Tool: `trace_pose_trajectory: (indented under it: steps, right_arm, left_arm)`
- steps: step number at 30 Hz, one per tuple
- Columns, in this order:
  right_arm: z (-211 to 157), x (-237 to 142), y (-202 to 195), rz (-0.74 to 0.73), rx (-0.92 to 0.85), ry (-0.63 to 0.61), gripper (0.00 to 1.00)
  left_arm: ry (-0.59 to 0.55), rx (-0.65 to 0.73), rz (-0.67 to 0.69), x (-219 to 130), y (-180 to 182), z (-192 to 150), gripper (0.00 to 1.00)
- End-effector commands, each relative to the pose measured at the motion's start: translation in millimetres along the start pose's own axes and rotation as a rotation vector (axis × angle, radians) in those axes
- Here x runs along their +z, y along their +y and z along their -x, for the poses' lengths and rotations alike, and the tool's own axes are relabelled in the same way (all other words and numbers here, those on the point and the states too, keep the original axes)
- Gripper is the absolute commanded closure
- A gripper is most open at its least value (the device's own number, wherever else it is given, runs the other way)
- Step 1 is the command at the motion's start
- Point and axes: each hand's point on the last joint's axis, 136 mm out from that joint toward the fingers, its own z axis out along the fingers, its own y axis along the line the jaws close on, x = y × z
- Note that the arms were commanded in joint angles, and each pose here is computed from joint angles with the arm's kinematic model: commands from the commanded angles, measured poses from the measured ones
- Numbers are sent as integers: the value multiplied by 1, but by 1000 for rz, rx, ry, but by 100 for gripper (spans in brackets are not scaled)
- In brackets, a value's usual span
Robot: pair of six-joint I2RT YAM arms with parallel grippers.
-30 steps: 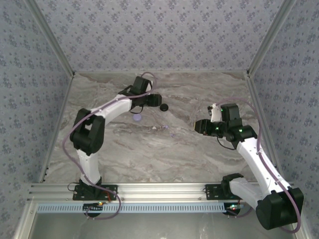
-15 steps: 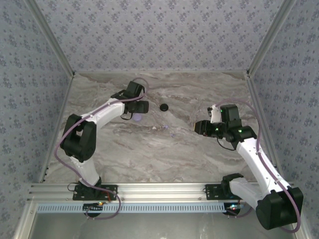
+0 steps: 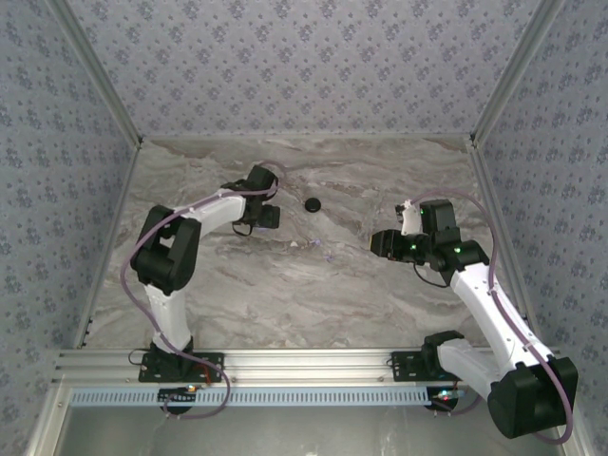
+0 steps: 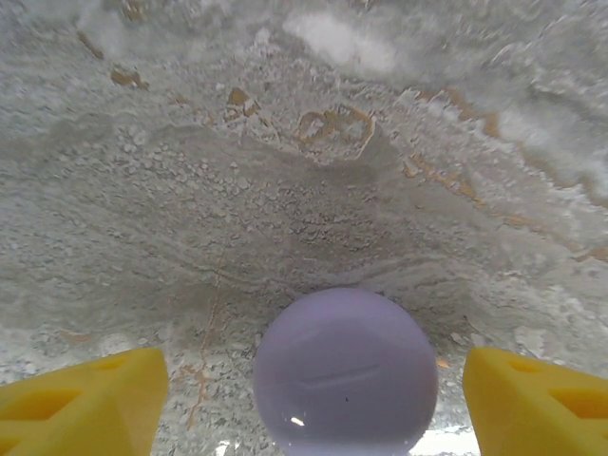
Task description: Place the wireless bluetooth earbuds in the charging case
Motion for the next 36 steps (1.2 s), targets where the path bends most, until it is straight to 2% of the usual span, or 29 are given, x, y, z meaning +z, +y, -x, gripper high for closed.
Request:
trace_pose_trajectory:
  steps: [1,12,23,27,36]
  right_arm:
    - [-5,0,-6,-19,0,8,64]
    - [-4,-1,-7,-28,-1,10,63]
    - [-6,-1,-8,-35,4,16,62]
    - [-7,0,-9,-38,3,18,62]
    - [-9,3,-10,-31,13,19,62]
  left_arm:
    - [-6,-11,5,-1,-2,10,19]
    - [55,-16,-2,20,-8,1,23]
    - [99,-37,-19,29,-10,-12,43]
    - [105,-48,-23,28,-9,-17,51]
    - [86,-67,-72,6,-17,-27,54]
